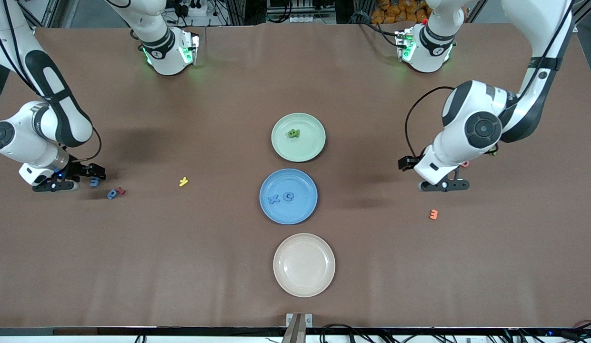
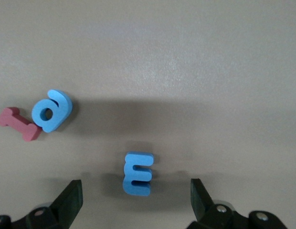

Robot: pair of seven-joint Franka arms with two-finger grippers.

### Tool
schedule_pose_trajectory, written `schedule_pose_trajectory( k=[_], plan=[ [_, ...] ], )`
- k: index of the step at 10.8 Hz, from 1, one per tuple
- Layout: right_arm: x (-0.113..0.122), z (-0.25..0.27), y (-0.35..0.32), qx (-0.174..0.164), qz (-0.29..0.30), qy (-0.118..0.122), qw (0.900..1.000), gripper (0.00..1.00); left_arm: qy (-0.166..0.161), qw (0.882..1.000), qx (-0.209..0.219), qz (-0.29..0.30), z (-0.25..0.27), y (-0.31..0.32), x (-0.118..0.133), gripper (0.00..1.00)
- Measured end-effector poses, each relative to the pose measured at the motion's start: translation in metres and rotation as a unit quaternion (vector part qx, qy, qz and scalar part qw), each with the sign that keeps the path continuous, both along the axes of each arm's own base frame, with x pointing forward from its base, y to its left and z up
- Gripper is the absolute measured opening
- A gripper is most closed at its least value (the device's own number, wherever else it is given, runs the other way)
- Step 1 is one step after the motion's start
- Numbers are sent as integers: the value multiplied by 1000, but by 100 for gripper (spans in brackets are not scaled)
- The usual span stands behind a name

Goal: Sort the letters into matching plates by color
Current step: 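Release the B on the green plate and withdraw both grippers, then grasp the blue E with the right gripper while the left gripper reaches the u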

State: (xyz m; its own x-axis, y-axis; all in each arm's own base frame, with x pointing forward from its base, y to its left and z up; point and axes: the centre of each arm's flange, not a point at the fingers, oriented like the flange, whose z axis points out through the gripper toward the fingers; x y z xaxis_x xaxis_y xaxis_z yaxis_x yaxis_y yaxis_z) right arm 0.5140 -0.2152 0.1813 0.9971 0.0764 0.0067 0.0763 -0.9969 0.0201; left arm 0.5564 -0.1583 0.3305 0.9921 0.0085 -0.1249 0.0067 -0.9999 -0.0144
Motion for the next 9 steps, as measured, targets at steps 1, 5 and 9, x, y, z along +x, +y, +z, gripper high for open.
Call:
schedule_pose_trajectory(
  k=[1,5,9],
  plan=[
    [-3,-2,-1,0,-2,0,1000,100,-1,1000,4,-13,-1,15,-5,100],
    [-6,-9,2,0,-1,-6,1000,89,-22,998,12,-57,-7,38,-27,100],
    [-4,-7,5,0,3,-9,1000,31,-61,995,10,-80,-33,63,-52,100]
  ],
)
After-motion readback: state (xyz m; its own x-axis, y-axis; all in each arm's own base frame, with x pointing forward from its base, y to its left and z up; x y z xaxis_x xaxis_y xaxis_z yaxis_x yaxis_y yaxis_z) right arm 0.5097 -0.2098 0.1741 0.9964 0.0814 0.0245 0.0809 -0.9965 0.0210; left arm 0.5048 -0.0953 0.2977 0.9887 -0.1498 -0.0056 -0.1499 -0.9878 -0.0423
